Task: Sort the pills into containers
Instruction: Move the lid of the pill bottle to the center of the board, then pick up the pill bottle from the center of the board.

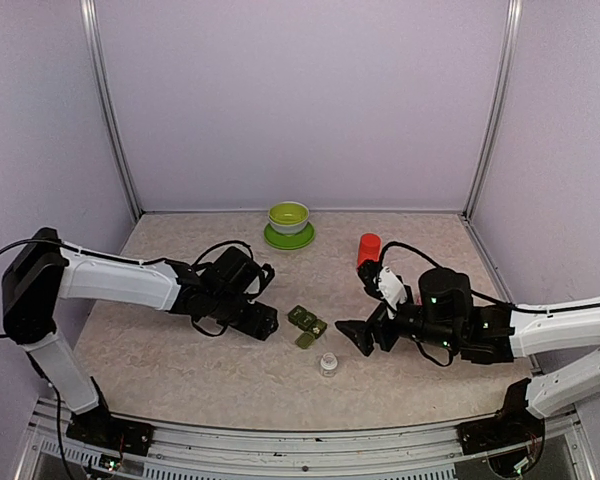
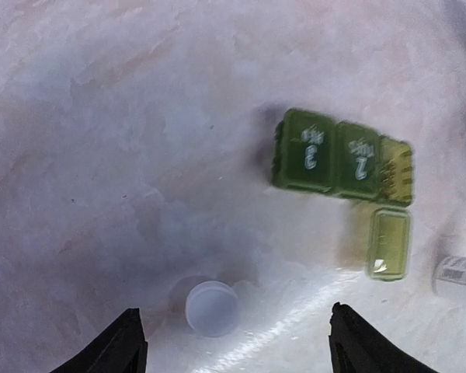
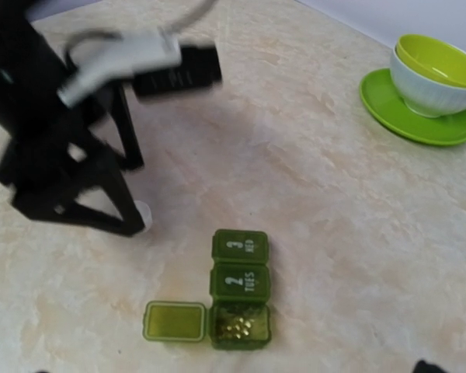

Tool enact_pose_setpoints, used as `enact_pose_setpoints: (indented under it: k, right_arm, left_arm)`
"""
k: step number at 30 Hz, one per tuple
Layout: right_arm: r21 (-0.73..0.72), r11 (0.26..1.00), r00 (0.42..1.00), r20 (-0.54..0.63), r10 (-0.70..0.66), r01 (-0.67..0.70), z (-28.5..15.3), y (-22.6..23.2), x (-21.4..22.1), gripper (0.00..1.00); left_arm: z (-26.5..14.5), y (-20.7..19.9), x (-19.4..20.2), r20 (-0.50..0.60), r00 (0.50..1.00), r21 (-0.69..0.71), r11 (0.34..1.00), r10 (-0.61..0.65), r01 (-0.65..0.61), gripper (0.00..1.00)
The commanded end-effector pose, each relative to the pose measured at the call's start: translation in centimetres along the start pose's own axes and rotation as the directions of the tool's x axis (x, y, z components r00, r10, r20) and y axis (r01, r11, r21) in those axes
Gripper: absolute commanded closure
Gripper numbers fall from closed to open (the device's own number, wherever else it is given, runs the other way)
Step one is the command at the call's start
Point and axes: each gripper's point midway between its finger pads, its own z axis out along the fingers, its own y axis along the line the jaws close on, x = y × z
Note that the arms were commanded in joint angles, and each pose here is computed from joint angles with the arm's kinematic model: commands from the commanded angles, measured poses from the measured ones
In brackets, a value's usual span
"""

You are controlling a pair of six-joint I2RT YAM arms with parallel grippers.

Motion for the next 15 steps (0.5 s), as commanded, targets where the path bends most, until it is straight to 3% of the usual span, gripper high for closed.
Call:
enact_pose_setpoints:
  k: [1, 9, 15]
  right_arm:
    - [0.063, 0.997, 0.998, 0.032, 0.048, -0.050, -0.6, -1.4, -0.2, 0.00]
    - [0.215, 0.958, 0.981, 0.086, 0.173, -0.188, -2.9, -4.9, 0.7, 0.00]
    - [0.321, 0.915, 0.968, 0.135, 0.212, -0.245, -5.2, -7.3, 0.9, 0.00]
  left_arm:
    - [-4.9, -4.4, -4.2, 0.169, 0.984, 0.108, 0.992, 0.052, -0.071, 0.19]
    - [-6.0, -12.7, -3.0, 0.174, 0.965, 0.269, 0.933, 0.197, -0.239, 0.16]
    - [-3.5, -15.4, -2.0, 0.106, 0.956, 0.246, 0.924, 0.274, -0.292, 0.18]
